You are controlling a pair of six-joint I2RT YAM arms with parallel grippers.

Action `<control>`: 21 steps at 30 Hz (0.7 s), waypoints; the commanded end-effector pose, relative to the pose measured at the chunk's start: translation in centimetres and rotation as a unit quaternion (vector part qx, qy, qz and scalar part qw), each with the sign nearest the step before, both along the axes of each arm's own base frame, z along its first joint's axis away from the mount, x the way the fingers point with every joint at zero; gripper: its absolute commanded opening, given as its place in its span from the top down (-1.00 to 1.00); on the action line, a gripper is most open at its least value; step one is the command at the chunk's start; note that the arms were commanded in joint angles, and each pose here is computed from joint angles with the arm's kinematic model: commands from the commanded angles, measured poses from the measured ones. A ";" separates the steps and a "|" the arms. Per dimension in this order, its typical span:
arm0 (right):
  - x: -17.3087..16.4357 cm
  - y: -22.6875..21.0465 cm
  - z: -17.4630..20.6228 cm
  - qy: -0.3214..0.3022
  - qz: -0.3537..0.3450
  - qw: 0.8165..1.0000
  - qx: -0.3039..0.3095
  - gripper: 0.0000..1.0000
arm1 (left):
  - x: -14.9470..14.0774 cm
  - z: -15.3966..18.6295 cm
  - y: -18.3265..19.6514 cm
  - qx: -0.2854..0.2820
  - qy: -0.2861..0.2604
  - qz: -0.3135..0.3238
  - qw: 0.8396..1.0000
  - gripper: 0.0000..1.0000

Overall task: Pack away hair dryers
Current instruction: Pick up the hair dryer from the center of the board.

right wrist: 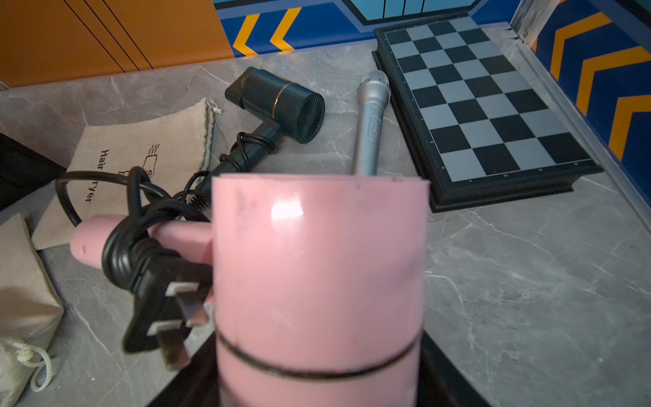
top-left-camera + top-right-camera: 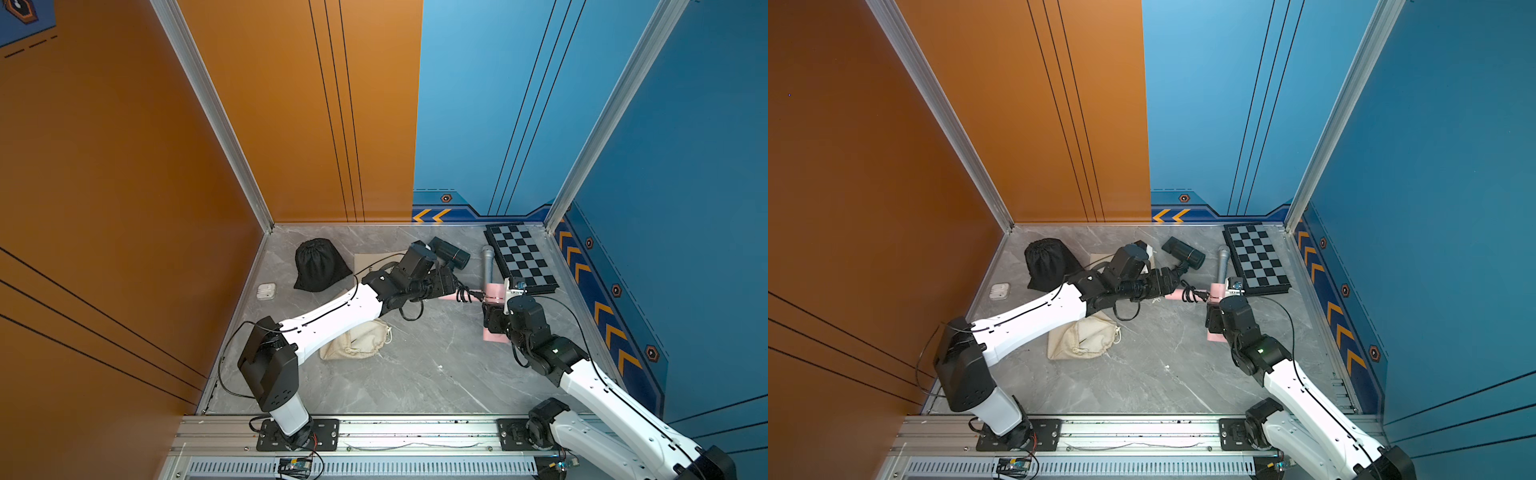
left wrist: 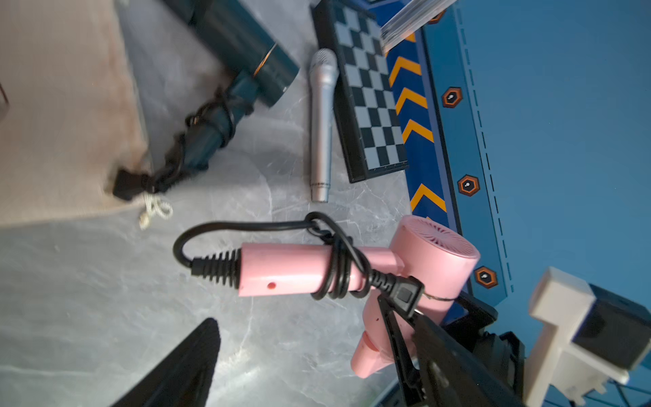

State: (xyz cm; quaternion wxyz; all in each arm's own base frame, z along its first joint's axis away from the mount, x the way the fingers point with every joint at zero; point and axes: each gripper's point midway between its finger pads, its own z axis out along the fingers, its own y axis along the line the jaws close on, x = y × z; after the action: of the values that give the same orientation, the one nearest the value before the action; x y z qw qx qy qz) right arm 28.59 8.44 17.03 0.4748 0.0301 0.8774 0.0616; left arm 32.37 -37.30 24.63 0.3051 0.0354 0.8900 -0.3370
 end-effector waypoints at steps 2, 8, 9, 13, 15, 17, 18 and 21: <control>1.5 1.0 4.9 -0.063 0.007 0.998 0.024 0.10 | -0.6 -1.2 4.0 0.238 -0.143 -0.125 0.953 -0.80; 1.9 1.9 7.5 -0.080 0.027 0.995 0.045 0.11 | -1.0 -3.5 7.9 0.449 -0.252 -0.239 0.823 -0.85; 1.9 2.0 7.8 -0.083 0.029 0.995 0.048 0.11 | -1.0 -3.6 8.2 0.463 -0.264 -0.247 0.809 -0.85; 2.0 2.5 9.0 -0.091 0.038 0.993 0.058 0.11 | -1.6 -3.8 8.0 0.468 -0.316 -0.289 0.773 -0.85; 1.9 2.6 9.3 -0.092 0.042 0.993 0.062 0.12 | -1.6 -3.4 7.9 0.473 -0.348 -0.293 0.754 -0.85; 1.8 2.7 9.5 -0.093 0.045 0.992 0.065 0.12 | -1.1 -2.2 7.9 0.484 -0.375 -0.276 0.741 -0.85; 1.8 2.7 9.5 -0.093 0.045 0.992 0.066 0.11 | -0.9 -1.5 7.8 0.483 -0.387 -0.268 0.738 -0.85; 1.6 3.0 9.4 -0.091 0.050 0.992 0.070 0.12 | -0.8 0.2 7.5 0.477 -0.420 -0.262 0.727 -0.85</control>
State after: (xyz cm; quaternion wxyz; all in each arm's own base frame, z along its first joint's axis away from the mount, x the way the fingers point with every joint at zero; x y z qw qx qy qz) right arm 29.94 10.66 23.43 0.5157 0.0145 0.8481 0.1209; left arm 30.91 -29.16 21.27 0.4321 0.5408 0.7158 0.0920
